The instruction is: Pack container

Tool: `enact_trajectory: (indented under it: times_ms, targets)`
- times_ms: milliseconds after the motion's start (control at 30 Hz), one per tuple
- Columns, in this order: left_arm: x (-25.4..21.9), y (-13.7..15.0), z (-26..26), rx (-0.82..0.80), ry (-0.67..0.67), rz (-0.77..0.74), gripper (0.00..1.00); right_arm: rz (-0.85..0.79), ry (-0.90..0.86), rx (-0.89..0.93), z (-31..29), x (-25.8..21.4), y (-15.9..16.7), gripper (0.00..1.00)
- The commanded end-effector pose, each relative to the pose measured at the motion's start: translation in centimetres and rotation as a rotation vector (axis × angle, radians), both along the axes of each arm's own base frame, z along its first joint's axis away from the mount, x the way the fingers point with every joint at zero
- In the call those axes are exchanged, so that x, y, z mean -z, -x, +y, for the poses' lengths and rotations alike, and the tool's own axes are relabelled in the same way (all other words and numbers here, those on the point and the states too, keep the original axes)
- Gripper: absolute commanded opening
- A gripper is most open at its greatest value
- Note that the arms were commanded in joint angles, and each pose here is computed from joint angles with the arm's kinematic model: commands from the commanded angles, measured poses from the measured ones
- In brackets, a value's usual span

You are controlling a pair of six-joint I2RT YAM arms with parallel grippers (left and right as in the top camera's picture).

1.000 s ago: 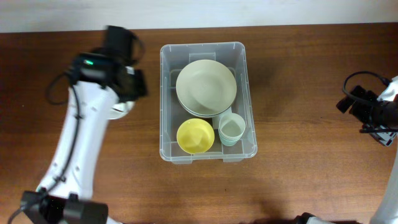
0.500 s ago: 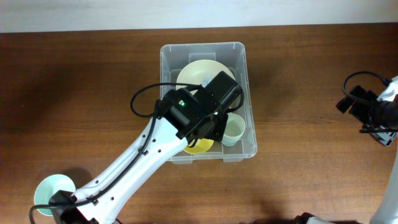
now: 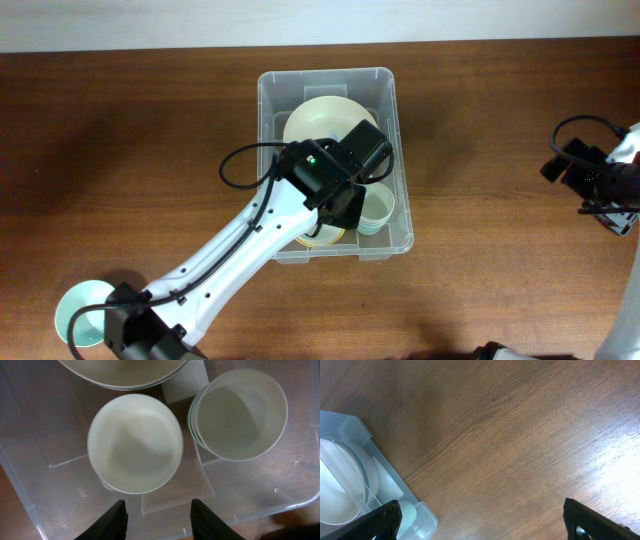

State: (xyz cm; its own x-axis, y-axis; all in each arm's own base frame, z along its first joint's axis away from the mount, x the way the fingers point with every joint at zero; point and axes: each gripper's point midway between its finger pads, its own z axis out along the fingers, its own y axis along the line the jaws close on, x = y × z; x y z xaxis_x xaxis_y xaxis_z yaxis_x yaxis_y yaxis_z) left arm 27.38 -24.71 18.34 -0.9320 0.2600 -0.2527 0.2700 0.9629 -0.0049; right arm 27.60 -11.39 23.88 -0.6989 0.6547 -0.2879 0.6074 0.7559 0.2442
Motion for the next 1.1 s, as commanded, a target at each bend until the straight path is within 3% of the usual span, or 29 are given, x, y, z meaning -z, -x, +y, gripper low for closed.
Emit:
enact_trajectory:
  times_ms: [0, 200, 300, 433, 567, 667, 933, 1067]
  targets:
    - [0.1, -0.2, 0.3, -0.011, -0.008, -0.001, 0.45, -0.007, 0.003, -0.008, -0.1, -0.2, 0.0, 0.99]
    - [-1.0, -2.6, 5.2, -0.162, -0.006, -0.006, 0.43, -0.007, 0.003, -0.008, -0.1, -0.2, 0.0, 0.99]
    - [-3.3, -4.8, 14.3, -0.487, -0.033, -0.064, 0.43, -0.007, 0.003, -0.008, -0.1, -0.2, 0.0, 0.99]
    - [-5.2, -4.8, 24.6, -0.838, -0.034, -0.113, 0.43, -0.007, 0.003, -0.008, -0.1, -0.2, 0.0, 0.99]
    - [-3.0, -0.9, 33.9, -1.187, -0.05, -0.036, 0.5, -0.007, 0.003, -0.009, 0.0, -0.2, 0.0, 0.99]
    - [1.1, 2.8, 37.3, -1.386, -0.051, 0.1, 0.52, -0.007, 0.003, -0.008, 0.0, -0.2, 0.0, 0.99]
    - [10.2, 9.7, 39.6, -1.613, -0.057, 0.3, 0.52, -0.007, 0.003, -0.008, 0.0, -0.2, 0.0, 0.99]
    - [13.2, 10.9, 40.0, -1.653, -0.051, 0.297, 0.62, -0.007, 0.003, -0.008, 0.0, -0.2, 0.0, 0.99]
